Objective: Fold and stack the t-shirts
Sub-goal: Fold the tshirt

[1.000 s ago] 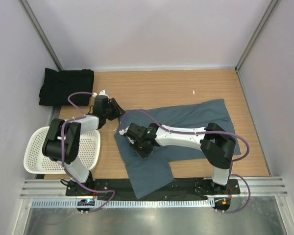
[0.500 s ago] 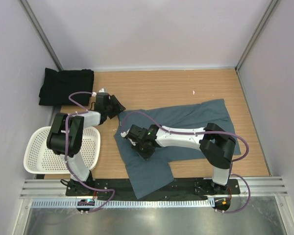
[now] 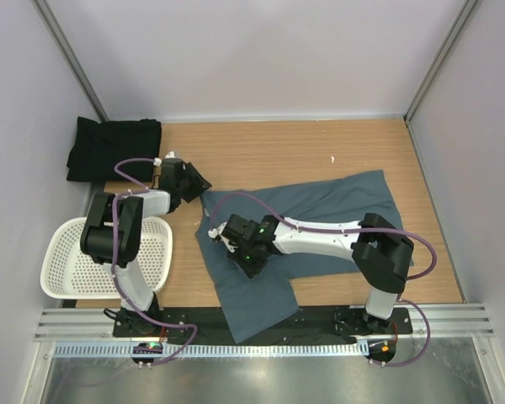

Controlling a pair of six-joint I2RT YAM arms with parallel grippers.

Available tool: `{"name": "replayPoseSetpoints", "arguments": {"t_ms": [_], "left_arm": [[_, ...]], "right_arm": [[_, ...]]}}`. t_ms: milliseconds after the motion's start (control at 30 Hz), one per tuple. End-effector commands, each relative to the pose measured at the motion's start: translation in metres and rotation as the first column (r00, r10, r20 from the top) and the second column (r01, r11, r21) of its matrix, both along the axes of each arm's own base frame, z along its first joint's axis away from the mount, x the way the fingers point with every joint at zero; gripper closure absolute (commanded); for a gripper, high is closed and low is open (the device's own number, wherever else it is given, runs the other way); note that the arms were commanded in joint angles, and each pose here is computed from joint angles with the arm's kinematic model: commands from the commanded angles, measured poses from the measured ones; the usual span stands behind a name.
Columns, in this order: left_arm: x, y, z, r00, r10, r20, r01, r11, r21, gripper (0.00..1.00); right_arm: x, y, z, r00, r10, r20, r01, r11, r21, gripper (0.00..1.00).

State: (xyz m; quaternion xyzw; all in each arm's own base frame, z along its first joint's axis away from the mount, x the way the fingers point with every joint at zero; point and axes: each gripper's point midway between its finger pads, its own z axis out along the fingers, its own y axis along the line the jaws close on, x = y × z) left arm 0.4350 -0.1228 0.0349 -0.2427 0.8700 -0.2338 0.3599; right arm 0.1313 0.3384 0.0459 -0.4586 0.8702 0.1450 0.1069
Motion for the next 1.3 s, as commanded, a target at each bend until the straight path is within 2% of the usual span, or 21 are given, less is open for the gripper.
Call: {"name": "replayPoseSetpoints", "arguments": {"t_ms": [0,267,300,400,500,533,633,700,733,800,867,933,967,1067,1200,1267], "left_arm": [[0.011,0.004,-0.007,1.0,0.018,0.01,-0.018,1.0,0.001,0.52],[0.006,0.008,-0.001,1.0,0.013,0.027,-0.014,1.0,0.024,0.52],[0.005,0.006,0.002,0.999,-0.001,0.033,0.0,1.0,0.021,0.52],[0.0,0.005,0.017,0.998,-0.037,0.058,0.035,0.999,0.039,0.52],[-0.007,0.005,0.045,0.992,-0.074,0.101,0.068,0.996,0.059,0.52],[-0.013,0.008,0.046,0.994,-0.074,0.081,0.068,0.995,0.075,0.52],[-0.021,0.018,0.075,0.991,-0.073,0.113,0.058,0.99,0.132,0.5],[-0.025,0.025,0.091,0.99,-0.055,0.131,0.033,0.986,0.165,0.49],[-0.032,0.029,0.102,0.99,-0.043,0.135,0.02,0.985,0.173,0.49],[-0.037,0.031,0.114,0.988,-0.023,0.151,-0.001,0.987,0.16,0.48],[-0.044,0.031,0.124,0.985,0.011,0.173,-0.036,0.989,0.144,0.47],[-0.051,0.02,0.121,0.987,0.015,0.162,-0.035,0.992,0.121,0.47],[-0.053,0.015,0.119,0.987,0.018,0.158,-0.037,0.992,0.12,0.46],[-0.056,-0.001,0.097,0.994,0.023,0.105,-0.035,0.993,0.115,0.48],[-0.054,-0.02,0.068,0.999,0.048,0.026,-0.05,0.994,0.095,0.52],[-0.051,-0.026,0.059,0.998,0.065,0.005,-0.066,0.995,0.08,0.55]], "right_arm": [[-0.018,0.005,0.017,0.997,0.051,-0.051,-0.047,0.995,0.083,0.99],[-0.028,0.012,0.02,0.993,0.074,-0.097,-0.062,0.99,0.127,0.98],[-0.025,0.01,0.019,0.994,0.065,-0.083,-0.055,0.992,0.113,0.86],[-0.008,0.008,0.027,1.0,0.011,-0.01,-0.011,0.997,0.078,0.63],[0.018,0.007,0.05,0.995,-0.083,0.05,0.079,0.993,0.084,0.51],[0.03,0.011,0.067,0.991,-0.119,0.061,0.111,0.987,0.119,0.5],[0.078,-0.005,0.101,0.949,-0.314,0.015,0.305,0.933,0.194,0.43],[0.106,-0.021,0.114,0.896,-0.444,-0.022,0.438,0.871,0.223,0.42],[0.143,-0.05,0.117,0.823,-0.567,0.012,0.551,0.804,0.223,0.39],[0.172,-0.081,0.119,0.732,-0.68,0.038,0.659,0.721,0.216,0.38],[0.209,-0.133,0.113,0.576,-0.806,0.137,0.783,0.592,0.191,0.36],[0.226,-0.157,0.107,0.489,-0.86,0.149,0.838,0.51,0.195,0.36],[0.244,-0.179,0.106,0.413,-0.898,0.153,0.871,0.439,0.221,0.36],[0.276,-0.223,0.093,0.26,-0.951,0.17,0.918,0.298,0.262,0.37],[0.303,-0.266,0.073,0.158,-0.968,0.196,0.938,0.209,0.275,0.37],[0.311,-0.277,0.056,0.153,-0.963,0.22,0.943,0.209,0.258,0.37]]}}
